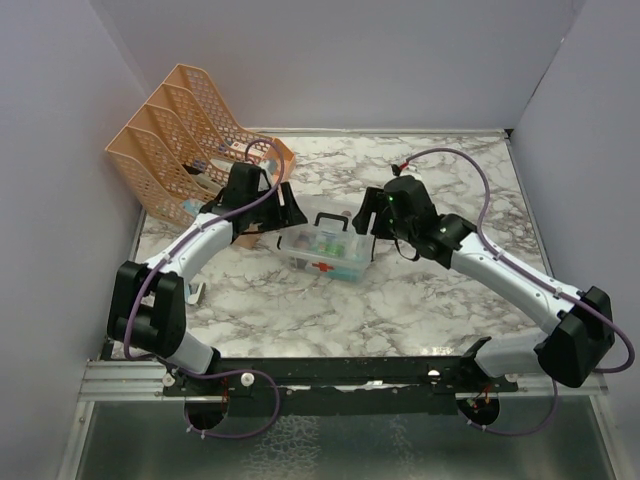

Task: Organize the medicine kit

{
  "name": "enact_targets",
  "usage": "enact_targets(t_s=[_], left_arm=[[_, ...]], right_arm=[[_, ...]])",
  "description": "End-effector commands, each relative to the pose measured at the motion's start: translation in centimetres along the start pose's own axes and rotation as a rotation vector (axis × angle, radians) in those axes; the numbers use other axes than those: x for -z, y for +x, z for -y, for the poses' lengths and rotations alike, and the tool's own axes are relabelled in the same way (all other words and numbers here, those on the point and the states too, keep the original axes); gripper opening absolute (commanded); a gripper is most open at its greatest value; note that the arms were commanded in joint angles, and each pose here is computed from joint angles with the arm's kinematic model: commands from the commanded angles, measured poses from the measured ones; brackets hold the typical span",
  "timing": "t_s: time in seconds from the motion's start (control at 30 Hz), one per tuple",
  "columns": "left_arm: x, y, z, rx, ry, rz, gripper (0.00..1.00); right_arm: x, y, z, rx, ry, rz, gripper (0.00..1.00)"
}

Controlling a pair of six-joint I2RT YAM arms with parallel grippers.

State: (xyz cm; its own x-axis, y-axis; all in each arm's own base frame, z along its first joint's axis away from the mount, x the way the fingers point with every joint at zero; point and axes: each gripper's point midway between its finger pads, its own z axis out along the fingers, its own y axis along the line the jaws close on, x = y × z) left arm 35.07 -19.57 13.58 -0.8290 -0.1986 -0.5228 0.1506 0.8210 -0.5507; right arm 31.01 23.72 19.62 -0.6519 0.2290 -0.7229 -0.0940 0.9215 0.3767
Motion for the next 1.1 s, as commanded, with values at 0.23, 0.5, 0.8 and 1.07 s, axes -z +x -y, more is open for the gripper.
enact_targets(t_s=[0.23,0.5,0.8,1.07], left_arm=[[-0.6,8.0,5.2,0.182,0.159,-0.181,0.65],[-0.4,7.3,4.8,0.146,0.126,-0.124,0.75],[2.3,4.0,4.1,0.062,0.053,0.008,0.84],[3.3,2.6,2.3,0.090,0.006,0.134,0.90]], right_arm=[[1.1,-0.5,-3.2,0.131,-0.167,-0.033,0.68],[0.0,1.5,-2.1,0.220,-0.123,-0.139,0.67],[-0.7,0.5,-2.9,0.290,-0.117,-0.157,0.68],[-2.8,0.4,-4.9,0.330,-0.114,-0.191,0.68]])
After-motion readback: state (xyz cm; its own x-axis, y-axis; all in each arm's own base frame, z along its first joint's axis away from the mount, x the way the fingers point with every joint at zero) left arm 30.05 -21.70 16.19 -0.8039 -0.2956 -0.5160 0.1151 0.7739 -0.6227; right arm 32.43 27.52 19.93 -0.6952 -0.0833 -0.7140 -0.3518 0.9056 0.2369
